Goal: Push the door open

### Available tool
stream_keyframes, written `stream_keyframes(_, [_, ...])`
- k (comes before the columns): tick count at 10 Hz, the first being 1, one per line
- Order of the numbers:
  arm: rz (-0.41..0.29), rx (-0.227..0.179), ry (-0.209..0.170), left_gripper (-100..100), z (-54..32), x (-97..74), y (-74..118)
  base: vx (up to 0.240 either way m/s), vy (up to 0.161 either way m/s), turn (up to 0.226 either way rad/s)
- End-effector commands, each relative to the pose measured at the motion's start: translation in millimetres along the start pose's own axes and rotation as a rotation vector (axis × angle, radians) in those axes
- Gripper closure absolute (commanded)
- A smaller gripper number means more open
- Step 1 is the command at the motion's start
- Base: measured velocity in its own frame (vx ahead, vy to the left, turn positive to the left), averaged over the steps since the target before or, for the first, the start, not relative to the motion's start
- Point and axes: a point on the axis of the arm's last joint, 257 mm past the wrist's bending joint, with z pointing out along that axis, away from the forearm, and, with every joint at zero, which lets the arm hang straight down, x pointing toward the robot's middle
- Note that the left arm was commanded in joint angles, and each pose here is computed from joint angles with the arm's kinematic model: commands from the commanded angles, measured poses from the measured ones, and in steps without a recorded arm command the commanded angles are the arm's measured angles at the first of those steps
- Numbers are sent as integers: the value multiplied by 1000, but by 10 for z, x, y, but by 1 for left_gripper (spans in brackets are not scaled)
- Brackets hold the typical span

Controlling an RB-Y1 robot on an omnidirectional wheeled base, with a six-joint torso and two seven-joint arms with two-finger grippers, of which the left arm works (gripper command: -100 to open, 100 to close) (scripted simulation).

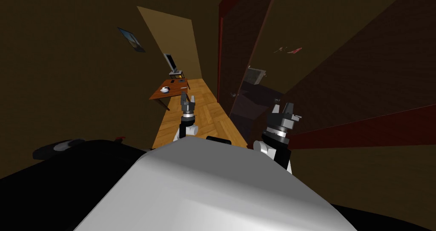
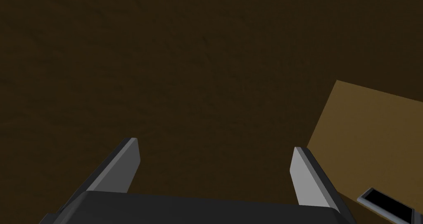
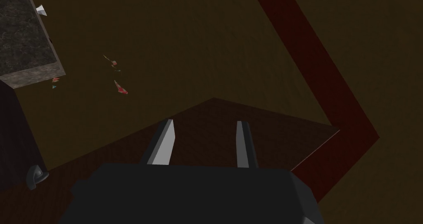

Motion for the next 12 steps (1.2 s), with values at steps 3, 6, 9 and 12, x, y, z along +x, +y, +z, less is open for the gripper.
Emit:
stream_keyframes(3, [-14, -37, 33, -100, -63, 114, 276, 96, 20, -82])
stream_keyframes(6, [-24, -67, 56, -100, -109, 190, 481, 91, 17, -80])
stream_keyframes(9, [-34, -99, 80, -100, -163, 271, 697, 86, 30, -87])
stream_keyframes(12, [-45, -134, 105, -100, -229, 357, 924, 95, 34, -91])
